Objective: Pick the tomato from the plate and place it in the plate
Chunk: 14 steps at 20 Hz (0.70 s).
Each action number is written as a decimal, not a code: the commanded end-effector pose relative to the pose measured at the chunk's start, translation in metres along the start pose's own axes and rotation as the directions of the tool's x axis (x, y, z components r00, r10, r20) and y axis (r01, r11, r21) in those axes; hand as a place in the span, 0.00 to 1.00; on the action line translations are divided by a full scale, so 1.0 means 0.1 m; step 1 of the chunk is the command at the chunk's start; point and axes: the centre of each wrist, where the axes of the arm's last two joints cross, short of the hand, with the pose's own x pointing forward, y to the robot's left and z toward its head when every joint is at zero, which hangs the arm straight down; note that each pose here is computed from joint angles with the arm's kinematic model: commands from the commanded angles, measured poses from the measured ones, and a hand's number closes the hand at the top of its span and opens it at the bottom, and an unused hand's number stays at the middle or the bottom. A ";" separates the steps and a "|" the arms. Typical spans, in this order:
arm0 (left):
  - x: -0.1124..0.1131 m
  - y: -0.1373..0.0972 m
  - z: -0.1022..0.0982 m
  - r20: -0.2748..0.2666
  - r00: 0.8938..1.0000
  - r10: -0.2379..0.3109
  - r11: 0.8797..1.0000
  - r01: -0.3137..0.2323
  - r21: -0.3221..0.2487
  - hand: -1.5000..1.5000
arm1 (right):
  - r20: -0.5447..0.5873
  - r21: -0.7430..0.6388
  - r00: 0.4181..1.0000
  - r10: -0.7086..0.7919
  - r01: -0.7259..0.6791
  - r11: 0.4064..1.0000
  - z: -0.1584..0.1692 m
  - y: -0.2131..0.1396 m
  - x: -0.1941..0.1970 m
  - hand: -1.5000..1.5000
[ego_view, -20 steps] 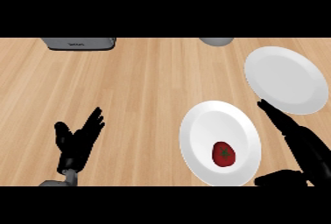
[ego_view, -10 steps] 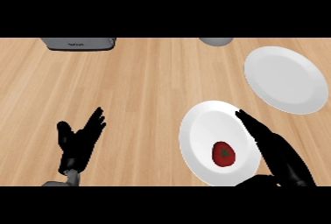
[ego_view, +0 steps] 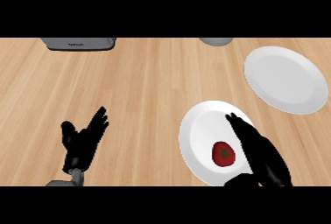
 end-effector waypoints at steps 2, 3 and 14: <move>-0.03 0.13 0.15 0.006 1.000 0.014 1.000 -0.014 0.017 0.50 | -0.057 0.002 0.997 0.047 -0.047 0.999 -0.04 -0.01 -0.09 0.00; 0.13 0.07 0.23 -0.021 1.000 -0.001 1.000 0.002 0.003 0.50 | -0.062 -0.005 0.998 0.027 -0.028 1.000 0.01 -0.04 -0.06 0.00; 0.15 0.21 0.07 0.005 1.000 0.000 1.000 0.000 -0.014 0.50 | -0.053 0.093 0.995 0.089 -0.084 0.992 -0.49 0.52 -0.25 0.00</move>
